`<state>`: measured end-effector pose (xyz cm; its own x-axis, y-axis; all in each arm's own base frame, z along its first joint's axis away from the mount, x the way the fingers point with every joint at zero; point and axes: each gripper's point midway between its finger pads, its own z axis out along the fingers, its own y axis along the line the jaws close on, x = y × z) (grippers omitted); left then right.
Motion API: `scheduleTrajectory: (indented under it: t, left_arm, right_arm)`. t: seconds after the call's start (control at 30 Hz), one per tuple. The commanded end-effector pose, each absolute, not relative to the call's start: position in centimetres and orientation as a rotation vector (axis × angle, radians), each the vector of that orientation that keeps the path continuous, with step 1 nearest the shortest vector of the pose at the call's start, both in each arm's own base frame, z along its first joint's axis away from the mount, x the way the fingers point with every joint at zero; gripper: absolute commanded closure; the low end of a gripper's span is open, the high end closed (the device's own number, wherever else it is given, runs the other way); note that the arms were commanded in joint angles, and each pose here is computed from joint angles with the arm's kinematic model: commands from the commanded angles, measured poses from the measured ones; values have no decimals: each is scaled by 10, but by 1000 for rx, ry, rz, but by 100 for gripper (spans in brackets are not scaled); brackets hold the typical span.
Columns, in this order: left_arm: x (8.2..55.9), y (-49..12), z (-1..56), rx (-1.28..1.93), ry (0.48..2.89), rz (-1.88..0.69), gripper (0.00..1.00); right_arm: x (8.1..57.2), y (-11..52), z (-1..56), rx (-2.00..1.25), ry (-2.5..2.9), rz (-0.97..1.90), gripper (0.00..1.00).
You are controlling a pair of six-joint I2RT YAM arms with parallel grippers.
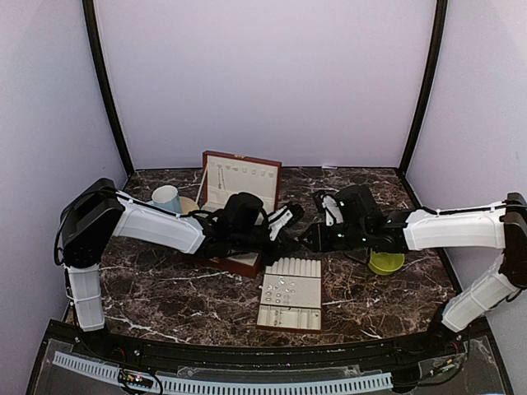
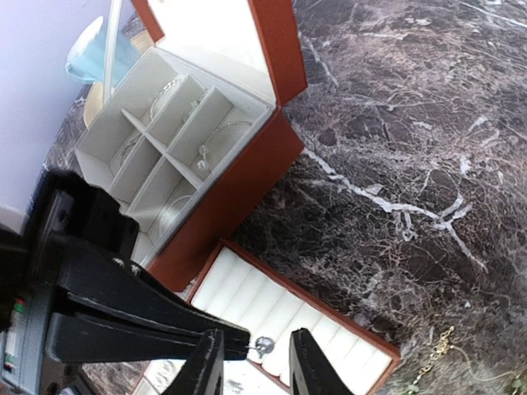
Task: Organize the mixed jewelry
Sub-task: Pass from the right arm to the left, then pass from the left arm to the right
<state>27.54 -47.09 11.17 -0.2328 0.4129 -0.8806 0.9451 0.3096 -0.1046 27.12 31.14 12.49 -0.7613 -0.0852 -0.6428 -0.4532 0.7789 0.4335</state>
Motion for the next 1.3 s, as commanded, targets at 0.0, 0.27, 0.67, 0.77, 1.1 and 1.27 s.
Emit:
scheduleTrajectory:
  t: [0.0,0.27,0.67,0.77,1.1,1.27]
  left_arm:
    - [276,-473,145,1110,1758,-913,100]
    - [280,-456,171,947,1752,-927,100]
    - [274,-432,224,770,1643,-1006,100]
    - [262,-429,248,768,1533,-1080,100]
    - [223,-425,285,846,1316,-1266,100]
    - [217,-426,285,869,1309,-1300,100]
  right_arm:
    - [278,309,163,-331,2210,861,61]
    - [279,296,211,-314,2042,991,33]
    - [254,302,246,-332,1862,1311,21]
    - [243,310,256,-372,1822,1419,20]
    - [217,324,276,-474,1747,1601,27]
    - [213,334,279,-528,1734,1619,38]
